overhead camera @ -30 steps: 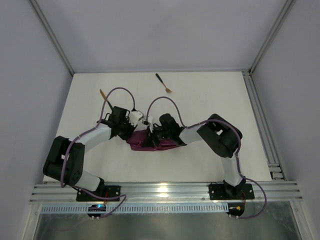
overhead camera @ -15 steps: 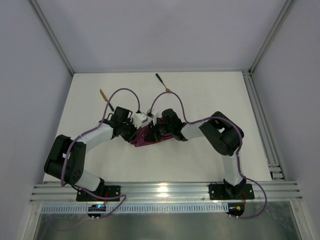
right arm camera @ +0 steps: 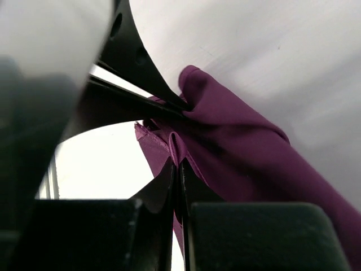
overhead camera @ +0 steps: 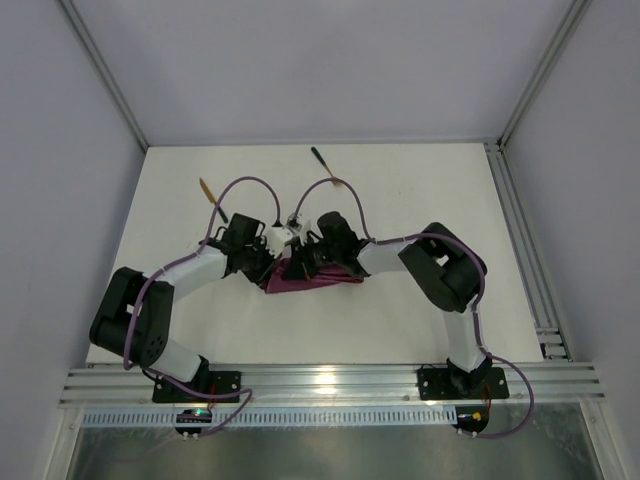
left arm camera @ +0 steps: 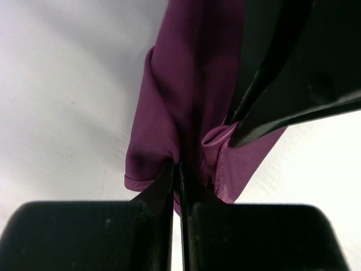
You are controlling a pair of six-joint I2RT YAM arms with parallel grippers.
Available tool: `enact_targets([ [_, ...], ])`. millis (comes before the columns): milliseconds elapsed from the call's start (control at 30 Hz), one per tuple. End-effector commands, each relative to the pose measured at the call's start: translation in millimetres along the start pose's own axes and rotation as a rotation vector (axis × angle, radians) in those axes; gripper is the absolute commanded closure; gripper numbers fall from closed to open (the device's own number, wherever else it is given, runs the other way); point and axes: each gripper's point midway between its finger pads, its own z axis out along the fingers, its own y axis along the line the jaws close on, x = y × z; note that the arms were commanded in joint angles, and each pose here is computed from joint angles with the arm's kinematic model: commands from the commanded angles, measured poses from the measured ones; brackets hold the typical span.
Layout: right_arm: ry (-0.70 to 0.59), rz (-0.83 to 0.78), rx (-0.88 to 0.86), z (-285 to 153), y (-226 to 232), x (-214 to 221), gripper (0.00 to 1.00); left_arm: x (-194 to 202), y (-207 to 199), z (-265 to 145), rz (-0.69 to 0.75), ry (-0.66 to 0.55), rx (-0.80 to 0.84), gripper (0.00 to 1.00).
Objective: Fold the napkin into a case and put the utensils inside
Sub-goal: Grasp the top corner of the smaller rectangle folded napkin from the folded napkin.
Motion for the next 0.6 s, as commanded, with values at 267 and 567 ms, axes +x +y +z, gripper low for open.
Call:
enact_targets([
  [267,-0.066,0.08,0.004,17.5,-7.4,-38.1,0.96,-11.3,-0.5,1.4,0.034,-0.035,0.02,1.0],
  [567,-0.03,0.246,0.09,29.8,-43.3,-16.2,0.96,-18.9,-1.8,-8.6,0.036,-0.068,0.008,1.0],
])
